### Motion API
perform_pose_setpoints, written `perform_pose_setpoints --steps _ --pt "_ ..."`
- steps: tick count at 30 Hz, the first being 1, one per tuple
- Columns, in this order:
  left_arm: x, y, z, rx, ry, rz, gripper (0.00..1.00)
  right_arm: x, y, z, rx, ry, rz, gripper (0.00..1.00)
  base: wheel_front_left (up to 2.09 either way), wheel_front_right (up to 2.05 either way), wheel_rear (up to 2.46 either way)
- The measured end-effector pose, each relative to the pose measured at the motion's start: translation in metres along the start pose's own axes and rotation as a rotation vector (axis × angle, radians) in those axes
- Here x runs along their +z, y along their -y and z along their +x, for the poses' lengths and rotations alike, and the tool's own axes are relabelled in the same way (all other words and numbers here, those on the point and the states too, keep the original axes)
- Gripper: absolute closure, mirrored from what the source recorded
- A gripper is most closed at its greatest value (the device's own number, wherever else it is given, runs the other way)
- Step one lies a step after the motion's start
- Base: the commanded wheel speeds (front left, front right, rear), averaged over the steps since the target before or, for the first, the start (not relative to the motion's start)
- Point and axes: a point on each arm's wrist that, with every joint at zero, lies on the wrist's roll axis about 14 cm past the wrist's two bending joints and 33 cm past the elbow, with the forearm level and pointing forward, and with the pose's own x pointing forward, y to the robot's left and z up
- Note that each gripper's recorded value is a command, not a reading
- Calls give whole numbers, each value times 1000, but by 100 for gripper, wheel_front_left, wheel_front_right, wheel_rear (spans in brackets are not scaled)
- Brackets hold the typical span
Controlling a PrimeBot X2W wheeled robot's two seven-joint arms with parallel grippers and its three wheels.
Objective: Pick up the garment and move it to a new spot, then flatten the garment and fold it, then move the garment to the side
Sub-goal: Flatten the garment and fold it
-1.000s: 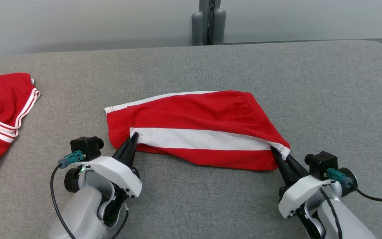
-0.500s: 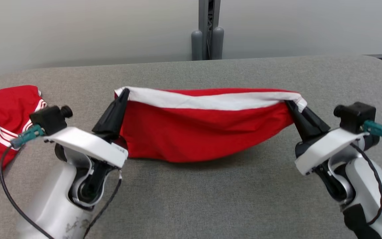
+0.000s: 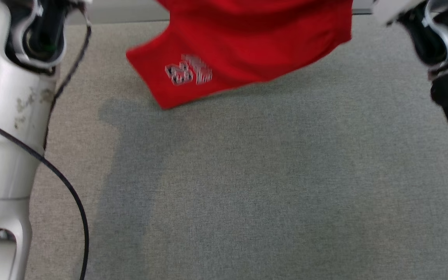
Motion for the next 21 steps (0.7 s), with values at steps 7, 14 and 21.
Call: perform_pose_setpoints --steps 7,14,21 --pt "44 -11 50 -29 235 15 100 18 16 55 1 163 -158 100 0 0 0" --pt "-33 -52 27 28 136 -76 100 -103 -4 39 67 -73 -93 100 0 0 0" --pt "-108 -68 -41 76 4 -166 100 -163 -32 -9 160 -195 5 100 0 0 0"
